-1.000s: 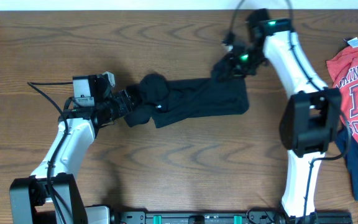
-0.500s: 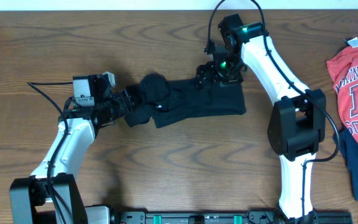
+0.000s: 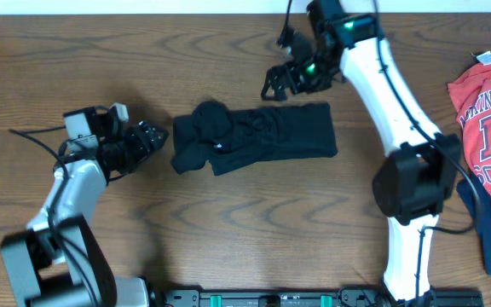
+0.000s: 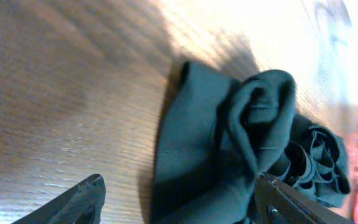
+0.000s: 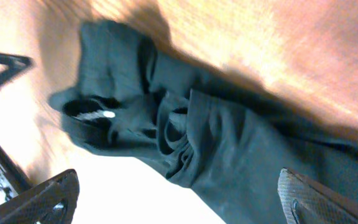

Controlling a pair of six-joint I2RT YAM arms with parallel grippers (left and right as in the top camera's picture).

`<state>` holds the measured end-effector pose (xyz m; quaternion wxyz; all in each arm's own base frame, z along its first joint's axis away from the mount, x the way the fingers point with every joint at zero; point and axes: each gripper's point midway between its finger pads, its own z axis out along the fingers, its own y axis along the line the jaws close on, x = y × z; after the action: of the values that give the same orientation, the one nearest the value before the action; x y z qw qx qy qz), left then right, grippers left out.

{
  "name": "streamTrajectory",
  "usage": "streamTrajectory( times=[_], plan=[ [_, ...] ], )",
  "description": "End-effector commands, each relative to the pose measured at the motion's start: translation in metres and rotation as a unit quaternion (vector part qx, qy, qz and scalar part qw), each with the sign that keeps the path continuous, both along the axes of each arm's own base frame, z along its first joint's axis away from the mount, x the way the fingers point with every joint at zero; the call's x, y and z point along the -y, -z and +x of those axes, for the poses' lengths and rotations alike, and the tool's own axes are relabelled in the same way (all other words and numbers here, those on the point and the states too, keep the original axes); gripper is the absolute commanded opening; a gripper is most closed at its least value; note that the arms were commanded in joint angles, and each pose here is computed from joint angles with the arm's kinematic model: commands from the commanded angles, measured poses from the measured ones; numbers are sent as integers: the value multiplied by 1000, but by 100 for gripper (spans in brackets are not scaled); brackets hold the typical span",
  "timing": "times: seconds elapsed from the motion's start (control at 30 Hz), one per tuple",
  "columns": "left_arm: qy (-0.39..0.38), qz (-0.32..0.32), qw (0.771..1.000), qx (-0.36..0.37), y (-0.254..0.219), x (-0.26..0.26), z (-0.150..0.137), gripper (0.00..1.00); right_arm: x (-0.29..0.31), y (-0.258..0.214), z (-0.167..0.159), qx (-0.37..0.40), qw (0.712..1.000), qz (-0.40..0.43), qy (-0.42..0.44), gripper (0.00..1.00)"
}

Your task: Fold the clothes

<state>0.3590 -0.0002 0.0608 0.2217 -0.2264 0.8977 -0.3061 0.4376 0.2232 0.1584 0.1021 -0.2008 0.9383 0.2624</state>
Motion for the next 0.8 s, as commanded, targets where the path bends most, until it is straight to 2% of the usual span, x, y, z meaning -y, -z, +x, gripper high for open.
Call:
streamTrajectory(
  times=[0.0, 0.2, 0.27, 0.47, 0.5, 0.53, 0.57, 0.63, 0.67, 0.77],
  plan=[
    [48, -83, 995, 3, 4, 20, 0, 79, 12, -62, 5, 71, 997, 19, 7, 99],
    [95, -182, 979, -12, 16, 51, -7, 80, 27, -83, 4, 100, 995, -6, 28, 99],
    [108, -204, 973, -16, 16, 60, -10, 83, 29, -84, 4, 99, 995, -8, 29, 99],
    [118, -220, 968, -23, 21, 72, -8, 85, 30, -81, -2, 85, 996, -12, 30, 99],
    [108, -223, 969, -19, 20, 70, -2, 80, 30, -80, -3, 82, 996, -13, 30, 99],
    [99, -224, 969, -12, 19, 68, 5, 70, 31, -80, -5, 78, 996, -14, 29, 99],
    [87, -225, 971, -1, 15, 63, 14, 53, 31, -79, -6, 75, 997, -15, 29, 99],
    [59, -223, 973, 26, 7, 53, 33, 12, 32, -77, -11, 65, 997, -18, 29, 99],
    [53, -225, 972, 39, 2, 50, 39, 6, 32, -76, -13, 61, 998, -20, 28, 99],
    [35, -232, 968, 84, -17, 40, 59, 6, 34, -73, -20, 45, 998, -25, 27, 99]
  ],
)
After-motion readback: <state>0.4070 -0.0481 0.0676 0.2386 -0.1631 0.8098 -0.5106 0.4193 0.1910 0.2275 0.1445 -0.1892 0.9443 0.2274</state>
